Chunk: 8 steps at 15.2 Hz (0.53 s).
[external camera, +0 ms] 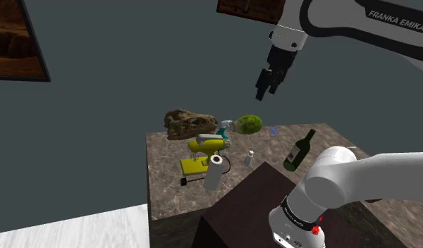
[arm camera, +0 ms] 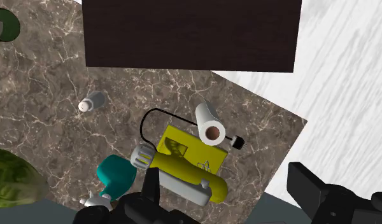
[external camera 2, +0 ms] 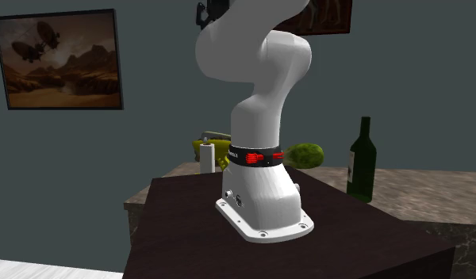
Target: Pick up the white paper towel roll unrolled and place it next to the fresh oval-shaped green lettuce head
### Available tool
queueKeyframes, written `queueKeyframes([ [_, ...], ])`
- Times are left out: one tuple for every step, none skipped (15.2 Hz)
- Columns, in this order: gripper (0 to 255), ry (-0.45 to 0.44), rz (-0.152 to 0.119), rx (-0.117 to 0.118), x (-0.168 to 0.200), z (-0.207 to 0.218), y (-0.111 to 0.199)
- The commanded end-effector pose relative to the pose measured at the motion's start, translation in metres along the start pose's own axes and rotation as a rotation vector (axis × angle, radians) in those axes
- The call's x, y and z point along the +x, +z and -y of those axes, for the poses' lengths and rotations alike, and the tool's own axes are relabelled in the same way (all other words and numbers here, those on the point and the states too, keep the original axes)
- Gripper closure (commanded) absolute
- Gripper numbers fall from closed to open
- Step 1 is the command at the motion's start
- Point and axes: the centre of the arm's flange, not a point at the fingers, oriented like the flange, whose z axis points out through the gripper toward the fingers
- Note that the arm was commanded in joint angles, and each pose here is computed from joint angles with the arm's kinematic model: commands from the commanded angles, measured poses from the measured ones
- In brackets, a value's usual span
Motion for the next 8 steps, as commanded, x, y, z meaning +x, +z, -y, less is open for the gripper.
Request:
queueKeyframes([
  [0,0.000,0.000,0.000,0.000,0.000,0.000],
  [0,0.008,0.001,0.000,0.002,0.002,0.013],
  [0,0.015,0.002,0.001,0.005,0.004,0.026],
  [0,0.023,0.003,0.001,0.007,0.006,0.039],
  [0,0.030,0.004,0.002,0.009,0.008,0.051],
  [0,0.038,0.005,0.002,0.012,0.010,0.064],
  [0,0.045,0.006,0.003,0.014,0.012,0.077],
  [0,0.053,0.007,0.003,0.016,0.014,0.090],
])
